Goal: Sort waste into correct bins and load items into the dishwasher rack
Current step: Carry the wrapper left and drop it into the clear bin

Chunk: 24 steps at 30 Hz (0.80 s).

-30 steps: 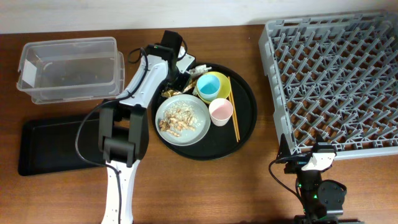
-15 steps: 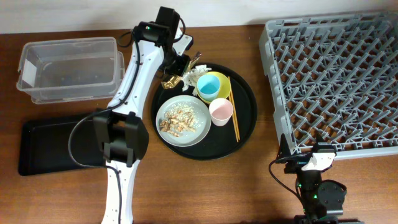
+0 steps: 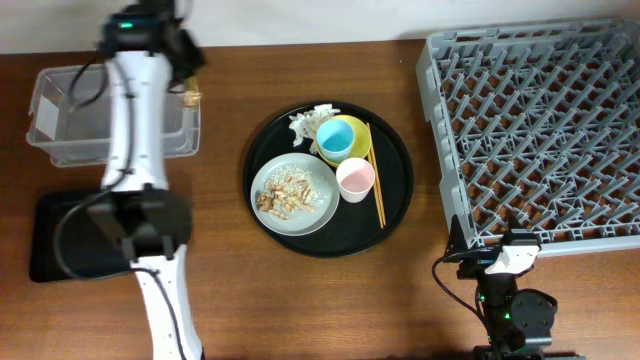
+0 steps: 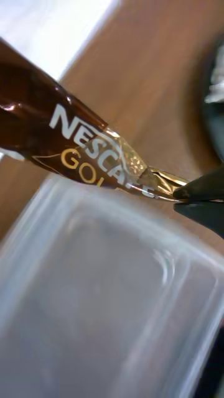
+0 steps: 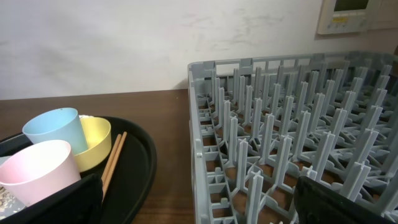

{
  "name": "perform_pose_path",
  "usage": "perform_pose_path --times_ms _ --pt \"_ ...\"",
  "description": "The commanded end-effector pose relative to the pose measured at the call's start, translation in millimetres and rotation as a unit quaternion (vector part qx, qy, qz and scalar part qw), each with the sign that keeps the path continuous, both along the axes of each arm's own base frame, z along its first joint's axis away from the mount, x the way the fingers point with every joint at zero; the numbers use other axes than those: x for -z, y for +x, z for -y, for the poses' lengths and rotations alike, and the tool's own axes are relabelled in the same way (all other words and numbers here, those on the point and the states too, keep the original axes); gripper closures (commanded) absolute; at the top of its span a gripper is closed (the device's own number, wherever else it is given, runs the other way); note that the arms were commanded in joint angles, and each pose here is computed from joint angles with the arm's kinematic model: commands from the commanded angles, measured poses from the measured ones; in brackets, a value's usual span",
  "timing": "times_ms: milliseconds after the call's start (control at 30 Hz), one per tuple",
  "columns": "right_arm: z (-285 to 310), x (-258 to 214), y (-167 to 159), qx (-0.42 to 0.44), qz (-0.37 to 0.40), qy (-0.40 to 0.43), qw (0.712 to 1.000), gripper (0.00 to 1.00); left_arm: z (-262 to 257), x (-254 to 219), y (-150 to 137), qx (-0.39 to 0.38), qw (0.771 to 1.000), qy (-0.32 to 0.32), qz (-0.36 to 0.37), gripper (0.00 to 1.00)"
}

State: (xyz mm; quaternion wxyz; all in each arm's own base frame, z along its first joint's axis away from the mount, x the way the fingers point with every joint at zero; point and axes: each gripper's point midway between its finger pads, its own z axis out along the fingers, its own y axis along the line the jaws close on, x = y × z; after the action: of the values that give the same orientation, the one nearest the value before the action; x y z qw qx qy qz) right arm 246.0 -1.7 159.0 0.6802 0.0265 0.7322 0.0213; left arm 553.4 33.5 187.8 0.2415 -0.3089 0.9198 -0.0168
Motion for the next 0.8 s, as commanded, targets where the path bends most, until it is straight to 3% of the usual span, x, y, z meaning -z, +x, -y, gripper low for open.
perform_pose_path --times_ms 0,167,200,233,267,300,433,567,667,767 --pt "0 4 0 0.001 -0.004 -0.004 1.0 0.02 -62 1 -10 -0.234 0.969 -0.075 0.024 0.99" --pt "0 4 0 0.001 -0.004 -0.004 1.0 0.02 -105 1 -13 -0.309 0.945 -0.095 0.044 0.96" --pt "0 4 0 0.001 -0.004 -0.004 1.0 0.02 -112 3 -12 -0.313 0.944 -0.095 0.047 0.84" --pt "0 4 0 0.001 -0.004 -0.004 1.0 0.02 -115 3 -12 -0.316 0.943 -0.095 0.049 0.65" --pt "0 4 0 0.001 -0.004 -0.004 1.0 0.02 -117 4 -12 -0.318 0.942 -0.095 0.05 0.23" --pt "0 4 0 0.001 -0.004 -0.004 1.0 0.02 -119 4 -12 -0.319 0.942 -0.095 0.049 0.01" --pt "0 4 0 0.001 -0.004 -0.004 1.0 0.02 -113 7 -14 -0.3 0.947 -0.108 0.036 0.01" --pt "0 4 0 0.001 -0.004 -0.004 1.0 0.02 -52 0 3 -0.091 0.976 -0.195 0.029 0.01" --pt "0 4 0 0.001 -0.004 -0.004 1.0 0.02 -13 -7 9 0.038 0.979 -0.196 0.039 0.02" --pt "0 4 0 0.001 -0.004 -0.004 1.0 0.02 42 -5 8 0.172 0.972 -0.155 0.033 0.06"
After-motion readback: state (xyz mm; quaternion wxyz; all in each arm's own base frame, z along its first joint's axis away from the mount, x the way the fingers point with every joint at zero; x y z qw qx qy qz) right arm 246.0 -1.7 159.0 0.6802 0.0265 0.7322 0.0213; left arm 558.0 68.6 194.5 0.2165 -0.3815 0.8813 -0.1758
